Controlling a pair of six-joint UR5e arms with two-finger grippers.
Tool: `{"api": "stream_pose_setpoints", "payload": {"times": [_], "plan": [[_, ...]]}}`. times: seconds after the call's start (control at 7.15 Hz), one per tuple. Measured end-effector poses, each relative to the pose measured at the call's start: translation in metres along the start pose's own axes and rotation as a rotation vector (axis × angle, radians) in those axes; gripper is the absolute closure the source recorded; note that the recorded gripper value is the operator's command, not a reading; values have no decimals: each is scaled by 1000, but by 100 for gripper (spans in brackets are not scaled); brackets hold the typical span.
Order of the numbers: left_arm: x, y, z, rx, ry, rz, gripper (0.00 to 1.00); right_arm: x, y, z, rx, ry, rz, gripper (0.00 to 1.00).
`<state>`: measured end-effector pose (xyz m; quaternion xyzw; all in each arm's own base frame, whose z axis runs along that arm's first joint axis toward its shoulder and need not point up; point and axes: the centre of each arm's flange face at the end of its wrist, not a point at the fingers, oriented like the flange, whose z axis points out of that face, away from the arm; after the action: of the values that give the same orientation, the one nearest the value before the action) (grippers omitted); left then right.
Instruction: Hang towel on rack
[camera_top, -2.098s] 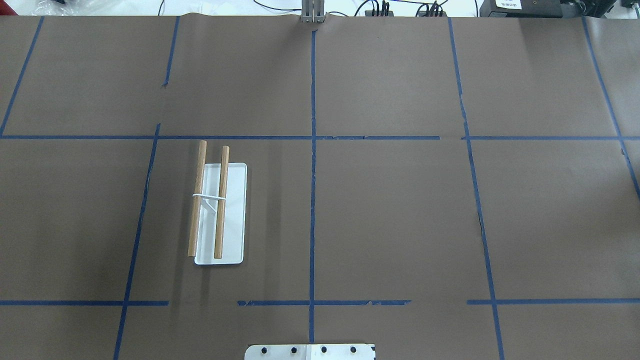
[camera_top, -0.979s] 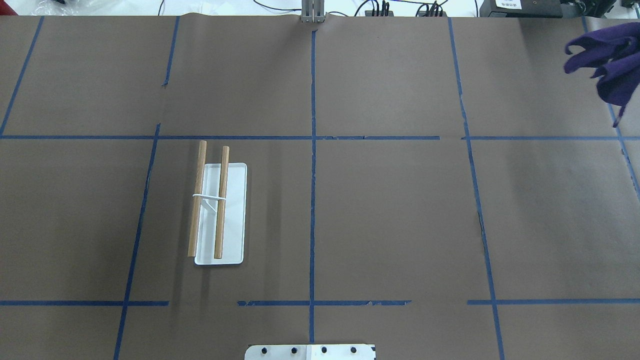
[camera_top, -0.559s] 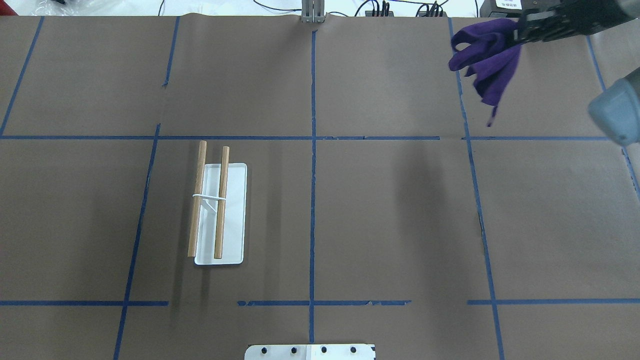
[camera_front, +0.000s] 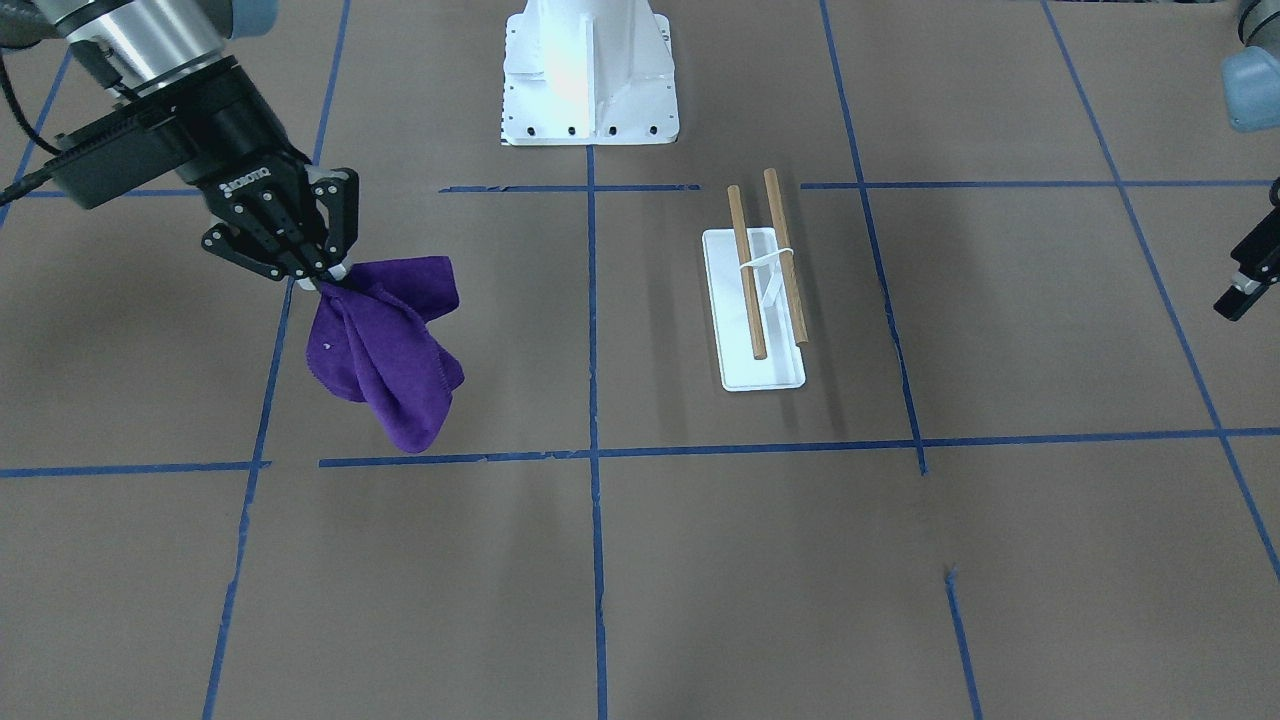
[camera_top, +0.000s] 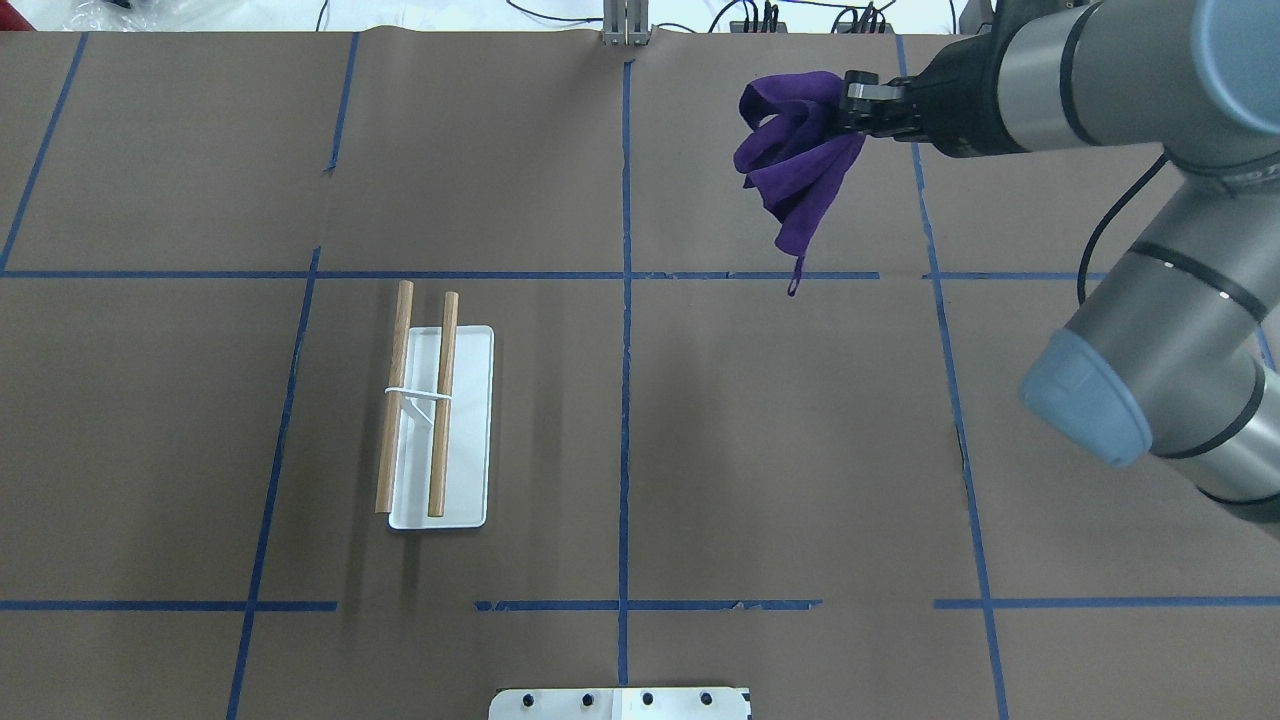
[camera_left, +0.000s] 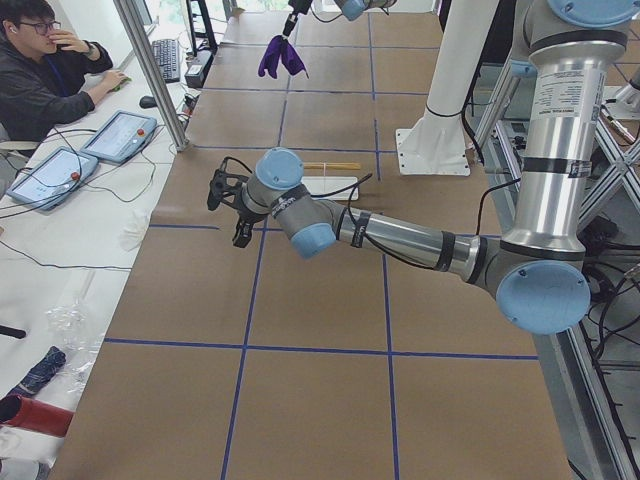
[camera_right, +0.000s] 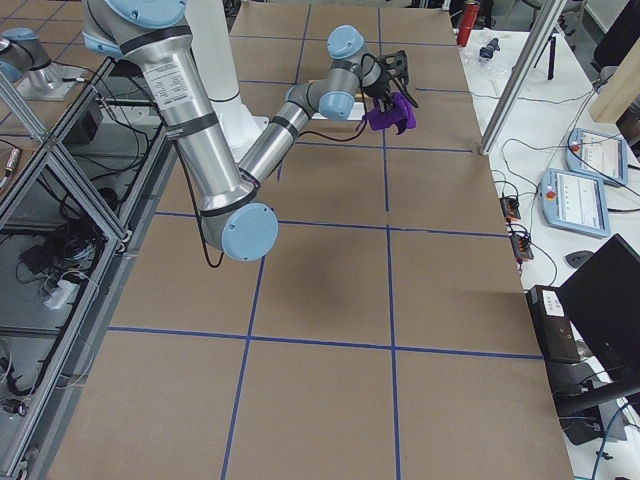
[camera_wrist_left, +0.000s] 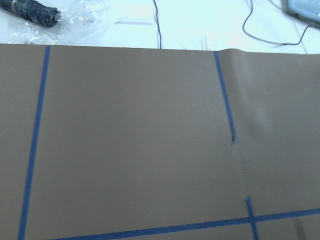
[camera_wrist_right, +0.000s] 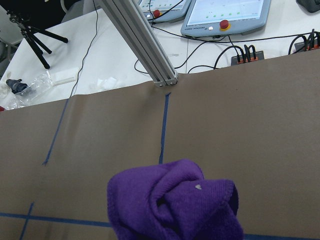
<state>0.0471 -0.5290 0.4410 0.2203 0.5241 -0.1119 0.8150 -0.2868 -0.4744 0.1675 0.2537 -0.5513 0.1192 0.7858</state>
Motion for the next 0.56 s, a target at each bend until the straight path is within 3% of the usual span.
{"api": "stream_pose_setpoints", "payload": {"times": [0.28, 0.56], "plan": [[73, -7, 24, -25, 112, -228, 0, -54, 43, -2, 91, -62, -8, 100], [138, -2, 53, -101, 177, -368, 0, -94, 71, -2, 96, -139, -31, 100]]}}
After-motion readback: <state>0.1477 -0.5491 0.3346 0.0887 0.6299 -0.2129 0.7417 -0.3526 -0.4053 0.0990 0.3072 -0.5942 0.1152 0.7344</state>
